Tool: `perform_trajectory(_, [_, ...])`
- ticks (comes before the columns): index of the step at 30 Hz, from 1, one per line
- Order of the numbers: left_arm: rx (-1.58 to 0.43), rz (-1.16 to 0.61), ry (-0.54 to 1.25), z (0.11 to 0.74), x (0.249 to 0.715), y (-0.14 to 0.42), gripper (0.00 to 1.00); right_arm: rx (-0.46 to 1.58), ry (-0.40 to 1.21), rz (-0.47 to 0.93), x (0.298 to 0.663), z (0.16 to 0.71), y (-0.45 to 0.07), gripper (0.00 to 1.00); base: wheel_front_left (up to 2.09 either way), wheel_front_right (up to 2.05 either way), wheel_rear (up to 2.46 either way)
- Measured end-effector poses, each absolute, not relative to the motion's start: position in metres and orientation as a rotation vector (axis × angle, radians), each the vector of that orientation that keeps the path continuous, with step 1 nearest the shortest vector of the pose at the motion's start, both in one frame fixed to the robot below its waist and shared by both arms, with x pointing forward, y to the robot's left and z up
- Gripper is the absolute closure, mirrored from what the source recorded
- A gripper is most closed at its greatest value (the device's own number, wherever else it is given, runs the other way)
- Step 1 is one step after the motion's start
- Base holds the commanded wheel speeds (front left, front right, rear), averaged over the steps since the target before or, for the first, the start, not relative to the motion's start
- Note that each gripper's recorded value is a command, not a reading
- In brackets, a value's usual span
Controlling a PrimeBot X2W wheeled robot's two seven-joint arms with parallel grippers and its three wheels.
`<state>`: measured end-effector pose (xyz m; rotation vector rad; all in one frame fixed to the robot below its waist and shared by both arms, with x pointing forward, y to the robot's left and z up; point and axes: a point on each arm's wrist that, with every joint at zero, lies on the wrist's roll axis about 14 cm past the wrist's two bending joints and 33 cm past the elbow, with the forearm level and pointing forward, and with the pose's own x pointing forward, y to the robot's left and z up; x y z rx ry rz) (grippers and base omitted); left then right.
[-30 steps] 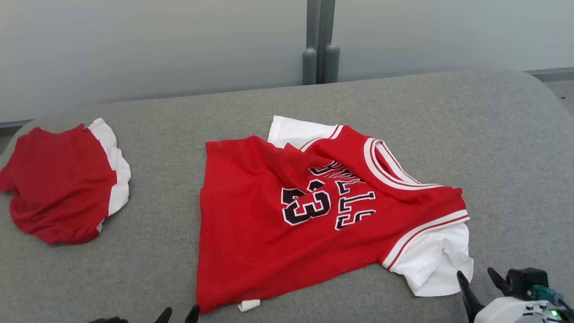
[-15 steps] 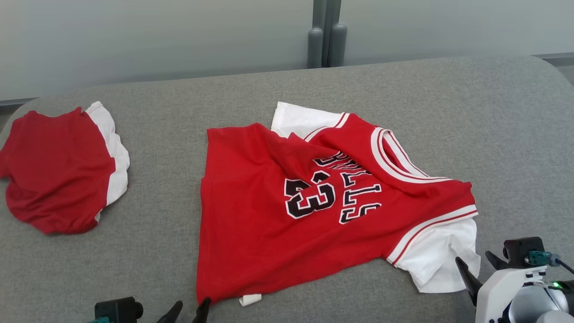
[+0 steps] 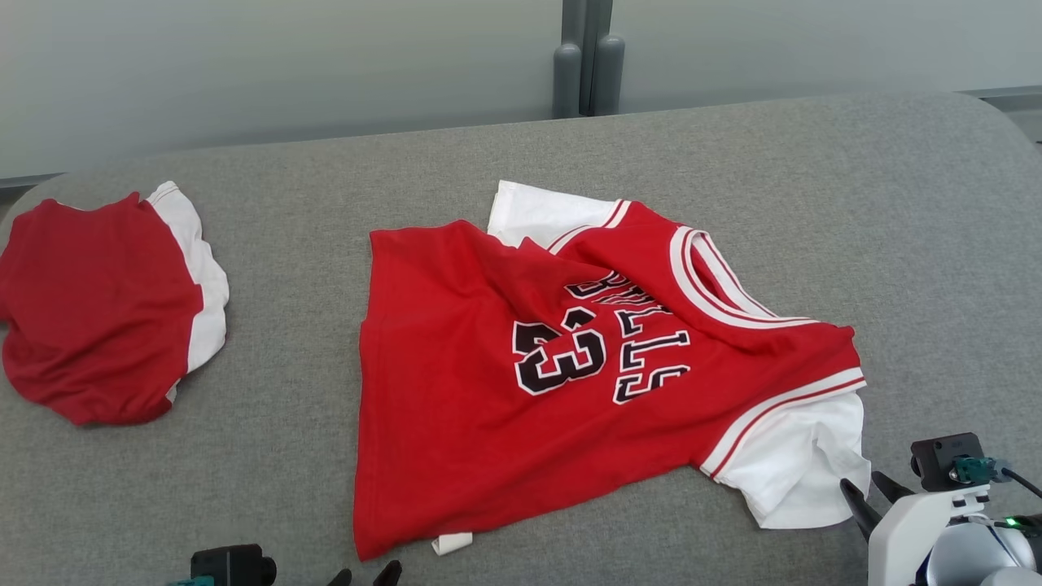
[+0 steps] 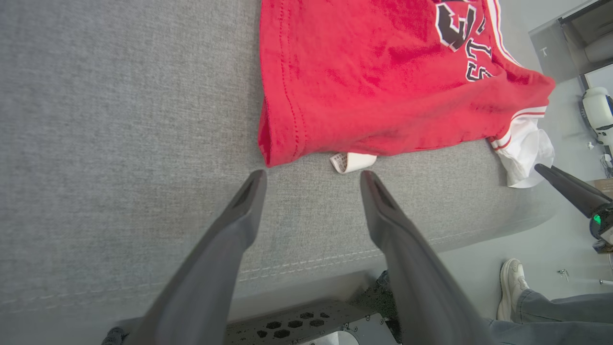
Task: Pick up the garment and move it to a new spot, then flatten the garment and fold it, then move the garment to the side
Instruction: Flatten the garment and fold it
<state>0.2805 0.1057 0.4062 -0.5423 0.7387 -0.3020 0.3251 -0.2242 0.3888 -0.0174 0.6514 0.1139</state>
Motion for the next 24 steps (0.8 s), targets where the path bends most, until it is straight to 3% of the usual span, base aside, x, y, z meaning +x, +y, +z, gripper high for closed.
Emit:
perform_trajectory(3, [-0.542,-0.307,0.773,0.403,0.274,0.106,0.00,-0.019,0.659,0.107,0.324,0.387,-0.226,0.44,0.00,0.00,0.00])
perform_trajectory(7, [-0.546,-0.308,0.794,0.401,0.271,0.107,0.00,-0.012,0.677,0.106,0.323,0.382,-0.224,0.34,0.00,0.00,0.00])
perform_trajectory(9, [-0.551,-0.311,0.801,0.400,0.270,0.106,0.00,-0.013,0.680,0.102,0.324,0.381,-0.225,0.35,0.00,0.00,0.00])
perform_trajectory(11, [-0.554,-0.316,0.809,0.400,0.269,0.105,0.00,-0.015,0.682,0.099,0.327,0.381,-0.226,0.45,0.00,0.00,0.00])
perform_trajectory(13, [-0.554,-0.327,0.819,0.399,0.268,0.103,0.00,-0.011,0.689,0.096,0.328,0.378,-0.226,0.61,0.00,0.00,0.00])
perform_trajectory(15, [-0.555,-0.325,0.821,0.398,0.268,0.104,0.00,-0.006,0.687,0.096,0.331,0.377,-0.224,0.93,0.00,0.00,0.00])
perform_trajectory(16, [-0.560,-0.323,0.823,0.398,0.268,0.104,0.00,-0.004,0.685,0.097,0.332,0.377,-0.223,0.93,0.00,0.00,0.00])
perform_trajectory(17, [-0.567,-0.320,0.826,0.397,0.269,0.105,0.00,-0.003,0.687,0.097,0.332,0.376,-0.223,1.00,0.00,0.00,0.00])
perform_trajectory(24, [-0.562,-0.329,0.809,0.398,0.282,0.103,0.00,0.001,0.683,0.097,0.336,0.375,-0.222,1.00,0.00,0.00,0.00])
